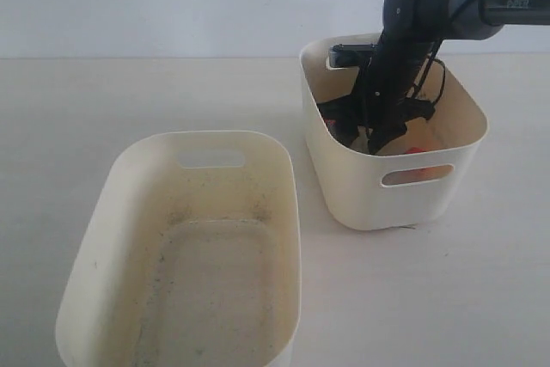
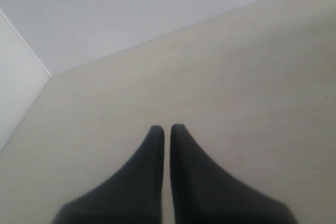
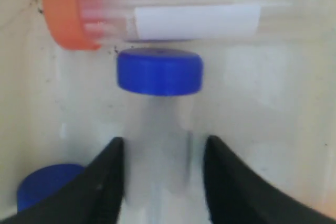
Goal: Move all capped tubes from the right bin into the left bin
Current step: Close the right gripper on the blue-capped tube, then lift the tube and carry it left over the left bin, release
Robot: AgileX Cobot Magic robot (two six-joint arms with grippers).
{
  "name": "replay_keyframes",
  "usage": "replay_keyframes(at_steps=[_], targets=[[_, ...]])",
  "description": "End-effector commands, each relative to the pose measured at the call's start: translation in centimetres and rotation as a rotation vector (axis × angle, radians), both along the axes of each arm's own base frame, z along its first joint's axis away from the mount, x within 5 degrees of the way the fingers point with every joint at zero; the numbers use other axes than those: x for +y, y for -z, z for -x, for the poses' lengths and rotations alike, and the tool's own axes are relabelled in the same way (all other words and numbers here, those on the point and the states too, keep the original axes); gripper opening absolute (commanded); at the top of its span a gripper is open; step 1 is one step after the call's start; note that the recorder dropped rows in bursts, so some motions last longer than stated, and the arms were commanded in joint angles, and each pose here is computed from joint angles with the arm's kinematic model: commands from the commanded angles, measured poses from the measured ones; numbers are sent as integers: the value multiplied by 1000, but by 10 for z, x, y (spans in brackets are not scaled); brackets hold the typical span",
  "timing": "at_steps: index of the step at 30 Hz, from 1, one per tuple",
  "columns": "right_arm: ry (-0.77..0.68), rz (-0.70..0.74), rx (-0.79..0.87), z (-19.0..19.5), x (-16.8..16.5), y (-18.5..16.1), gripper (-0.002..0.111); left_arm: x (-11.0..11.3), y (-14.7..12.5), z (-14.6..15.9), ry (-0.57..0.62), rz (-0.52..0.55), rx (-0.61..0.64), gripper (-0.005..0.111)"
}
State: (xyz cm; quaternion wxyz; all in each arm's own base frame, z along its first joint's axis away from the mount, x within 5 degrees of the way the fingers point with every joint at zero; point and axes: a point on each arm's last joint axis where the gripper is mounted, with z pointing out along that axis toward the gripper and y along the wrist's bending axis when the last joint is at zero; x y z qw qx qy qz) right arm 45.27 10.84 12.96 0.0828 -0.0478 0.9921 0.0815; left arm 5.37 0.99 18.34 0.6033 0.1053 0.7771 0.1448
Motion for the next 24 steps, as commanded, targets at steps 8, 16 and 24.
replay_keyframes(at_steps=[8, 16, 24], targets=[[-9, -3, 1, -10, 3, -24, 0, 0, -1, 0, 4, 12, -7, 4], [-79, 40, -17, 8, -4, -99, 0, 0, -1, 0, 4, 12, -7, 4], [-130, 33, -103, 37, -10, -148, 0, 0, -1, 0, 4, 12, -7, 4]])
